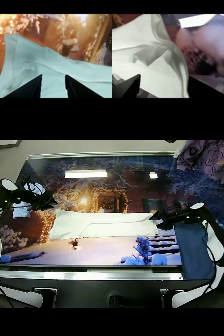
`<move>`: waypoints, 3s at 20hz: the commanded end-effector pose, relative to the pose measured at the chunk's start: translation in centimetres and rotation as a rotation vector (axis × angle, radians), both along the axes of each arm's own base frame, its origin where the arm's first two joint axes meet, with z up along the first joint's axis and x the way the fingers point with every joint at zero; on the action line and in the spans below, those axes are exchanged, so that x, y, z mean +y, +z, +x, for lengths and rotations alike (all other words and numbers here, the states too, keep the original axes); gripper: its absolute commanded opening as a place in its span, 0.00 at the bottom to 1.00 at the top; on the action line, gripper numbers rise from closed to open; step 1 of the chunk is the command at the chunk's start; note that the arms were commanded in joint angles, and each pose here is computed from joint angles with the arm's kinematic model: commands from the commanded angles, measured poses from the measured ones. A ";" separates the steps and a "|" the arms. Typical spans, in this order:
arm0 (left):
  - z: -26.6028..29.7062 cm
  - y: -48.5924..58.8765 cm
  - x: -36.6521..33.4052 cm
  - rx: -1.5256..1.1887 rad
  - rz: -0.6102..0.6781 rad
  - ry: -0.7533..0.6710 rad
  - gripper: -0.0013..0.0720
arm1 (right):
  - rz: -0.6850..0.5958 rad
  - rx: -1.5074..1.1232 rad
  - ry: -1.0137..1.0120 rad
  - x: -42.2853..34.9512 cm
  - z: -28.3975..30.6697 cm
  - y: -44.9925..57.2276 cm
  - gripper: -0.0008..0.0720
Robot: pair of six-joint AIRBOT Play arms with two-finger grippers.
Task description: Fold the clothes and pants, and hang the long-sleeved shirts on hangers.
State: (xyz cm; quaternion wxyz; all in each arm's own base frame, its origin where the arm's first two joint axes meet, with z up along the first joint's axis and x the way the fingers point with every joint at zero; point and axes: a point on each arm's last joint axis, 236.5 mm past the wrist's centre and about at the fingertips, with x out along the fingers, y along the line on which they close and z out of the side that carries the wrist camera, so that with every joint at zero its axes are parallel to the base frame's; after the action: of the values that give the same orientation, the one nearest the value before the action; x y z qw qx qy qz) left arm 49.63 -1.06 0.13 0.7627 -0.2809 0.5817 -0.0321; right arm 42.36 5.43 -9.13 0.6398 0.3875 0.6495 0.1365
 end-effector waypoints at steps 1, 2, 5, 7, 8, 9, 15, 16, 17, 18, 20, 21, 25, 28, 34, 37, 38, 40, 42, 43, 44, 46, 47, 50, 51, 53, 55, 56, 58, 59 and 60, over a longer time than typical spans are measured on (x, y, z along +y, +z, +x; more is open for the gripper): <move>-0.1 0.1 -0.2 0.002 0.002 -0.007 0.48 | 0.005 0.007 0.073 3.1 -0.4 -1.6 0.73; -0.1 0.1 -0.3 0.002 0.001 -0.008 0.48 | 0.009 -0.006 0.094 4.0 -0.4 -1.4 0.45; -0.1 0.2 -2.0 0.000 -0.008 -0.037 0.43 | -0.010 -0.052 0.099 4.4 0.3 1.0 0.10; -0.2 0.1 -4.6 0.004 -0.030 -0.080 0.03 | -0.071 -0.059 0.069 3.3 0.6 3.6 0.05; -0.3 -0.1 -6.4 0.005 -0.036 -0.111 0.04 | -0.102 -0.059 0.062 2.8 0.4 5.1 0.05; -0.5 -0.5 -8.5 0.009 -0.048 -0.145 0.04 | -0.130 -0.049 0.050 2.3 0.1 6.6 0.05; -2.5 -2.5 -26.2 -0.001 -0.199 -0.290 0.04 | -0.283 -0.125 0.022 -0.3 -1.4 16.1 0.05; -3.1 -2.7 -29.5 -0.011 -0.239 -0.309 0.04 | -0.303 -0.146 0.012 -0.6 -1.5 17.3 0.05; -3.9 -3.1 -32.1 -0.015 -0.267 -0.324 0.04 | -0.325 -0.172 0.007 -1.0 -1.5 18.4 0.05; -4.8 -3.5 -34.9 -0.014 -0.298 -0.338 0.04 | -0.352 -0.189 0.006 -1.5 -1.7 19.4 0.05; -6.8 -4.1 -39.5 0.001 -0.369 -0.345 0.04 | -0.392 -0.199 0.023 -2.1 -2.5 20.9 0.05; -7.7 -4.4 -41.5 0.014 -0.406 -0.339 0.04 | -0.407 -0.203 0.029 -2.3 -2.8 21.6 0.05; -10.3 -5.3 -47.6 0.055 -0.533 -0.276 0.04 | -0.476 -0.257 0.024 -3.5 -3.6 24.6 0.05; -10.9 -5.7 -50.3 0.053 -0.591 -0.218 0.04 | -0.484 -0.284 0.019 -3.5 -4.0 25.7 0.05; -11.0 -4.4 -51.9 0.025 -0.627 -0.265 0.04 | -0.446 -0.286 0.007 -2.7 -3.9 26.0 0.05; -9.9 -2.7 -49.5 0.040 -0.633 -0.316 0.04 | -0.402 -0.283 -0.013 -1.5 -3.8 26.4 0.05; -9.3 -2.1 -47.5 0.036 -0.608 -0.345 0.04 | -0.396 -0.283 -0.019 -1.0 -3.6 26.5 0.05; -7.1 -0.3 -42.3 0.002 -0.528 -0.387 0.04 | -0.384 -0.303 -0.023 1.4 -3.0 26.7 0.05; -4.9 2.3 -35.6 -0.037 -0.433 -0.392 0.04 | -0.392 -0.331 -0.043 4.1 -2.2 26.9 0.05; -4.0 3.7 -32.1 -0.059 -0.382 -0.386 0.04 | -0.398 -0.347 -0.052 5.6 -1.8 26.9 0.05; -3.2 5.3 -28.2 -0.089 -0.324 -0.372 0.04 | -0.395 -0.364 -0.057 7.5 -1.3 26.9 0.05; -2.4 8.1 -21.3 -0.131 -0.231 -0.323 0.04 | -0.362 -0.381 -0.048 12.2 -0.8 26.2 0.05; -2.3 9.3 -18.1 -0.143 -0.196 -0.292 0.04 | -0.339 -0.382 -0.035 14.9 -0.6 25.5 0.05; -2.8 11.7 -11.4 -0.156 -0.158 -0.219 0.04 | -0.283 -0.353 0.000 22.1 -0.5 22.2 0.05; -2.9 12.2 -9.7 -0.159 -0.152 -0.200 0.04 | -0.271 -0.342 0.013 24.3 -0.6 20.8 0.05; -3.1 12.4 -7.3 -0.149 -0.149 -0.160 0.04 | -0.259 -0.323 0.036 27.6 -0.7 18.0 0.05; -3.2 12.2 -5.8 -0.148 -0.139 -0.158 0.04 | -0.254 -0.295 0.045 29.7 -0.7 15.4 0.05; -3.2 12.2 -5.5 -0.157 -0.130 -0.174 0.04 | -0.247 -0.291 0.048 30.5 -0.6 14.4 0.05; -3.2 12.2 -5.3 -0.164 -0.124 -0.181 0.04 | -0.217 -0.281 0.037 31.8 -0.1 13.0 0.05; -3.2 12.1 -5.3 -0.164 -0.124 -0.181 0.04 | -0.202 -0.274 0.030 32.3 0.1 12.5 0.05; -3.2 12.1 -5.4 -0.164 -0.125 -0.182 0.04 | -0.193 -0.266 0.025 32.6 0.2 12.1 0.05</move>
State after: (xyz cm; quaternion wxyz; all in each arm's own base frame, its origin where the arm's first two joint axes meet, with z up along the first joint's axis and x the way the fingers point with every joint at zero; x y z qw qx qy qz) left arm 46.70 -7.24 12.28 0.7808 -0.2769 0.5362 -0.1616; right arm 42.07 35.90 4.58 0.7617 0.2693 0.5758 0.1258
